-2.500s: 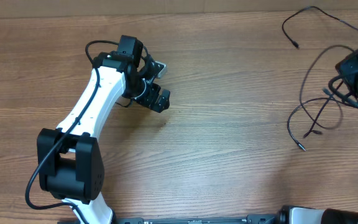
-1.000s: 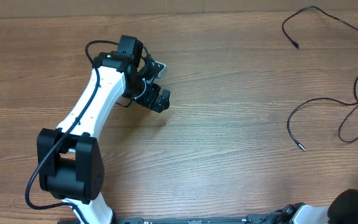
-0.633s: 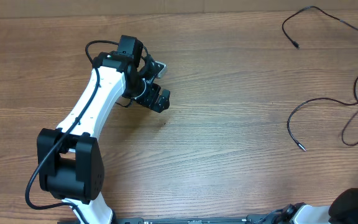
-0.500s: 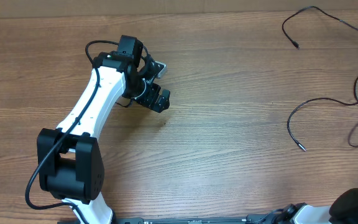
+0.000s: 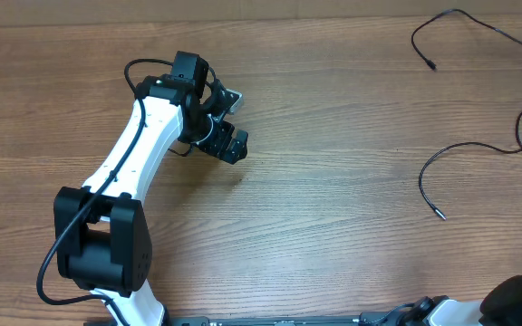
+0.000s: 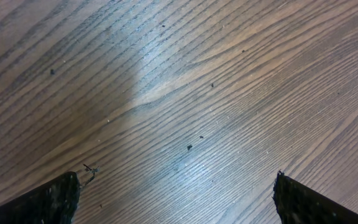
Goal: Untangle cables
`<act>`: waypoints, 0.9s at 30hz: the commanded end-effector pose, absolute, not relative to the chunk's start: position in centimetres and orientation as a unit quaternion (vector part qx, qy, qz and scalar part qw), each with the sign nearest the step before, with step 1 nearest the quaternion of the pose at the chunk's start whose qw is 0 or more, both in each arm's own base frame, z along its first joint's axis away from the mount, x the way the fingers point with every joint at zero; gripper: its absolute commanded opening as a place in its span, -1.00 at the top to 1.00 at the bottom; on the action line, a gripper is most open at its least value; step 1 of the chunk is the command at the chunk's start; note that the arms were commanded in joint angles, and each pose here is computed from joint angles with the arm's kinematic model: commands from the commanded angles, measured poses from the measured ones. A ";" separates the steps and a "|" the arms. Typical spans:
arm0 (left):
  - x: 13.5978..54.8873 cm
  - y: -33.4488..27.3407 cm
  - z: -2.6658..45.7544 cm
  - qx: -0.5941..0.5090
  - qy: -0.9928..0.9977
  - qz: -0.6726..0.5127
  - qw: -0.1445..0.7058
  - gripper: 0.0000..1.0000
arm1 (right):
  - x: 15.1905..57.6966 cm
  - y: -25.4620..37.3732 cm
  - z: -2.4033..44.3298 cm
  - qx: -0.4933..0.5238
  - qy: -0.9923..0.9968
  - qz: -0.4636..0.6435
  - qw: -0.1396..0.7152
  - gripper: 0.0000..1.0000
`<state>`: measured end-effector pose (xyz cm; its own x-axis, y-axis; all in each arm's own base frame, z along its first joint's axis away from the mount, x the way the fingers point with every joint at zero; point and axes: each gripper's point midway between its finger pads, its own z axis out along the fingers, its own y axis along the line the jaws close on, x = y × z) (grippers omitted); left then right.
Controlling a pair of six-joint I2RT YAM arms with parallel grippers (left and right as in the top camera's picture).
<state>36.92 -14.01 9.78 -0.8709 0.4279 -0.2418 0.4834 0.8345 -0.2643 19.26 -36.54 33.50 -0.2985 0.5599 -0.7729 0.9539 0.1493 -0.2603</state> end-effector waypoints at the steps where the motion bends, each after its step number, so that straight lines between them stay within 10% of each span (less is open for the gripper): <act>1: 36.8 -14.5 9.4 0.243 0.953 -0.161 0.082 -0.99 | 20.4 -35.4 33.1 0.485 0.761 -0.343 0.263 0.92; 27: 36.8 -14.5 9.4 0.243 0.953 -0.161 0.082 -0.99 | 23.6 -23.9 13.9 0.413 0.901 0.007 0.130 0.92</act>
